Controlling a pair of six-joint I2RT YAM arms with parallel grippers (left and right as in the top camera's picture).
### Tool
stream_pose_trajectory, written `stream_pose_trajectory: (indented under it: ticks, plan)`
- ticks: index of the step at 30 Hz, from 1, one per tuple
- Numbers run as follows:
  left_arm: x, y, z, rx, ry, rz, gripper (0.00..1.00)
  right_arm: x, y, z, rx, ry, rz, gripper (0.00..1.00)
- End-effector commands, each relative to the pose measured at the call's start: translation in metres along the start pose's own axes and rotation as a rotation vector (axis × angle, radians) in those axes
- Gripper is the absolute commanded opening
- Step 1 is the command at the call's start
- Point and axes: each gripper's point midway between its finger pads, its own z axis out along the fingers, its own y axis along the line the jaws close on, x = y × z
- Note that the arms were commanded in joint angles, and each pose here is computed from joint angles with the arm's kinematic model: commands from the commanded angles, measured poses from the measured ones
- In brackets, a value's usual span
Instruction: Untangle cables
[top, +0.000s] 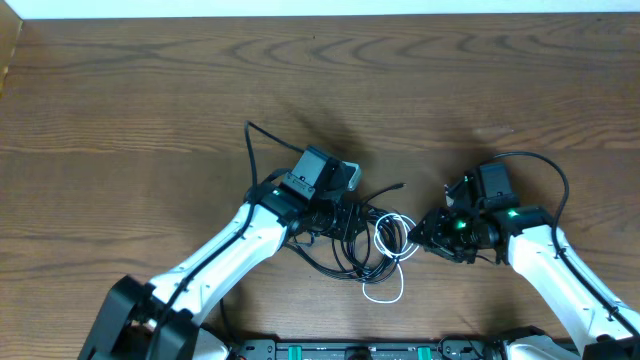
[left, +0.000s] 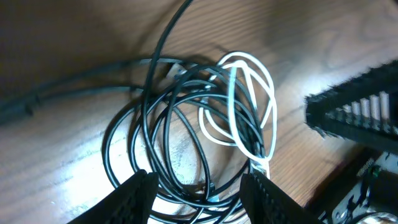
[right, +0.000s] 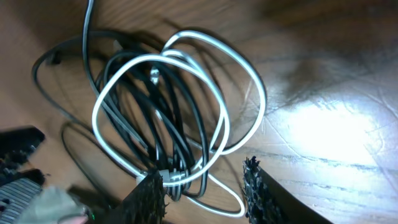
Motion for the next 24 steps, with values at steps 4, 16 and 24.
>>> stream_pose_trajectory:
  ticks: [4,16,24]
  plan:
    - [0.007,0.012,0.015,-0.033,0.051,-0.210,0.49,0.009,-0.005,0.020,0.060,-0.031,0.103,0.46]
    - [0.002,0.017,0.017,-0.055,0.026,-0.203,0.49,0.028,-0.045,0.034,0.250,-0.082,0.216,0.01]
    - [-0.012,0.034,0.015,-0.152,-0.052,-0.219,0.48,0.014,-0.115,-0.002,0.553,-0.267,0.426,0.01]
